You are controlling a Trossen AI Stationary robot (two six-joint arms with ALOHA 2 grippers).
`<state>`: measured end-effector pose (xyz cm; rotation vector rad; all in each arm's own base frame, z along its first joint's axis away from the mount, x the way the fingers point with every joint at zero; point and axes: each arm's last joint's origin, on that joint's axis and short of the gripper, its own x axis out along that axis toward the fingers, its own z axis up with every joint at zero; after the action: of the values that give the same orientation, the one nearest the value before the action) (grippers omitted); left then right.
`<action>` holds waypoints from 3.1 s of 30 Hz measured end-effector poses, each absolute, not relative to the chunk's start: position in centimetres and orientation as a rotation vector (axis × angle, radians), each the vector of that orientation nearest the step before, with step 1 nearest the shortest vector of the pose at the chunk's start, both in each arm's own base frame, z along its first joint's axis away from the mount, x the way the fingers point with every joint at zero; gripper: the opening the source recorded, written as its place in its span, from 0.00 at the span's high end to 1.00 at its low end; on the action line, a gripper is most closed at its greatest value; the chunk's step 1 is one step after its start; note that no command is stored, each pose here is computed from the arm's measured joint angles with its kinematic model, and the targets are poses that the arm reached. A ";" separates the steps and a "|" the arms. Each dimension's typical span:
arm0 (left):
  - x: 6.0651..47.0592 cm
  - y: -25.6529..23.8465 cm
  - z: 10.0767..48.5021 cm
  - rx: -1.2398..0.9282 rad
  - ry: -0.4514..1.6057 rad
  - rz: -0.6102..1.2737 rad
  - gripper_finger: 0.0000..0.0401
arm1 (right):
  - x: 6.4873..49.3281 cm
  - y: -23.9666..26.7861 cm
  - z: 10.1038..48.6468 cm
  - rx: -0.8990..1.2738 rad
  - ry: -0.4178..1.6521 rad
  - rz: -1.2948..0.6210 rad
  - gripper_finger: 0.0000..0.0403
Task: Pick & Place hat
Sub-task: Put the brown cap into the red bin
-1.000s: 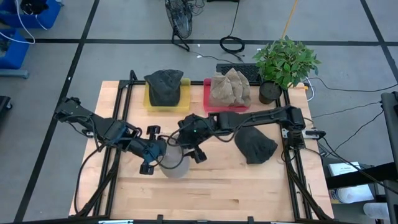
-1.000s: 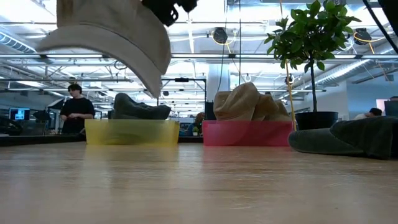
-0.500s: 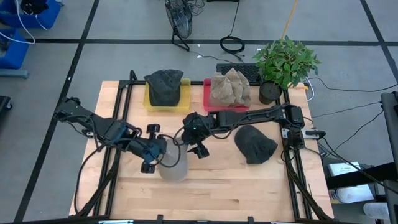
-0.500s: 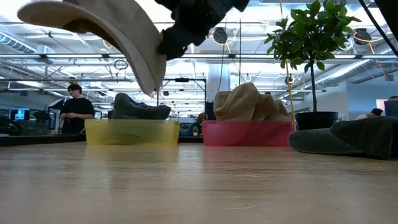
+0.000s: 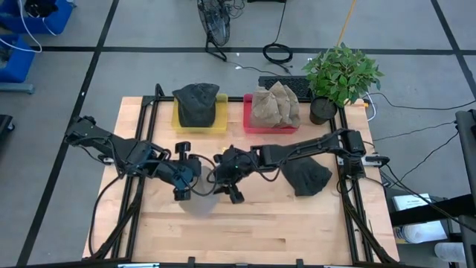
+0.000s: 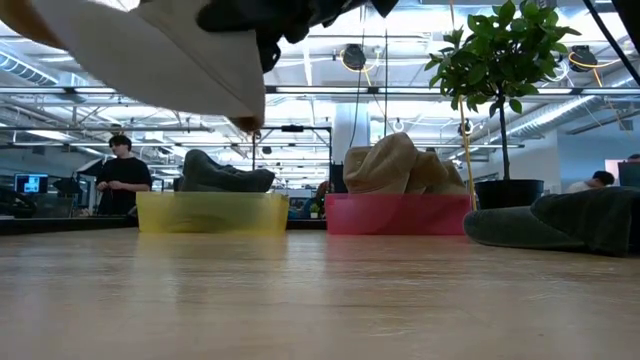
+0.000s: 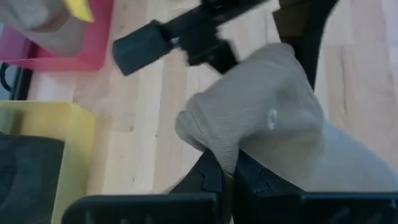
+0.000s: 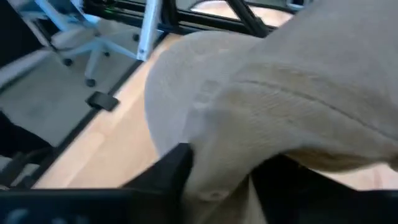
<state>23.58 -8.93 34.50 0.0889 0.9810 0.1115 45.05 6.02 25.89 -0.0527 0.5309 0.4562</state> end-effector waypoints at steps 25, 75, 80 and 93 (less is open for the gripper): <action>23.2 -8.0 35.0 -0.053 0.947 0.226 0.44 | 41.9 4.9 28.8 0.073 0.674 -0.077 0.99; 11.5 1.4 27.9 -0.236 0.610 0.633 0.98 | 35.0 -15.0 27.5 0.162 1.066 -0.971 1.00; 12.2 2.2 28.6 -0.221 0.560 0.553 0.98 | 35.6 -14.5 27.6 0.165 1.019 -0.959 1.00; 12.4 3.8 29.2 -0.254 0.490 0.514 0.96 | 35.0 -14.4 22.7 0.233 0.987 -1.026 1.00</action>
<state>12.40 3.77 29.25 -0.2540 0.4900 0.5139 34.99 -14.39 22.69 0.2333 0.9866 -1.0261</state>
